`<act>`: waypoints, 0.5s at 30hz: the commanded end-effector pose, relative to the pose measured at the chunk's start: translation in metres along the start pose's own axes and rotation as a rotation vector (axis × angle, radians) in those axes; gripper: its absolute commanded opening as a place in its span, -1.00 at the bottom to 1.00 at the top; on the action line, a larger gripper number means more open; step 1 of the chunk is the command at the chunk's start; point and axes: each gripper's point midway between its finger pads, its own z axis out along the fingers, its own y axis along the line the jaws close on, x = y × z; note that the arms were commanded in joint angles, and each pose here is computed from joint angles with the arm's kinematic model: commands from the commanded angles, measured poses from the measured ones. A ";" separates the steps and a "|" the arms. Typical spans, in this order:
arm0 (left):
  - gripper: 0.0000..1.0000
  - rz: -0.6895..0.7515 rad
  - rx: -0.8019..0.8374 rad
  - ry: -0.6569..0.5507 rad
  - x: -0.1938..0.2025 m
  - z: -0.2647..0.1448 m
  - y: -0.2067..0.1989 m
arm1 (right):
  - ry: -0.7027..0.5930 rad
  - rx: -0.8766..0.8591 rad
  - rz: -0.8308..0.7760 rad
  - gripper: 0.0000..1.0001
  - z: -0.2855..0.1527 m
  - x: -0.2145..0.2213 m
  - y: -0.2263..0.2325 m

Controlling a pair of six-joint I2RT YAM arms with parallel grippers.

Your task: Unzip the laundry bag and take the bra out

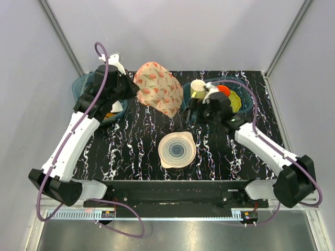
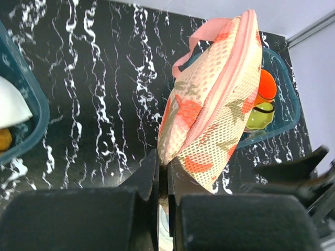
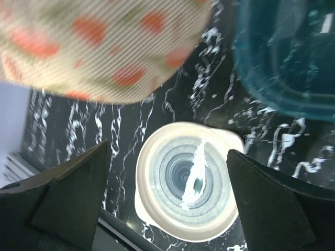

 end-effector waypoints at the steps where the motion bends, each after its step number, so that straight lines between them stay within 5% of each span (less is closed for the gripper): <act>1: -1.00 -0.230 -0.036 0.026 -0.010 -0.004 -0.005 | -0.128 0.169 -0.235 1.00 0.006 -0.002 0.013; 15: -1.00 -0.378 -0.017 0.179 -0.003 0.009 -0.016 | -0.285 0.115 -0.718 0.99 0.032 0.013 0.067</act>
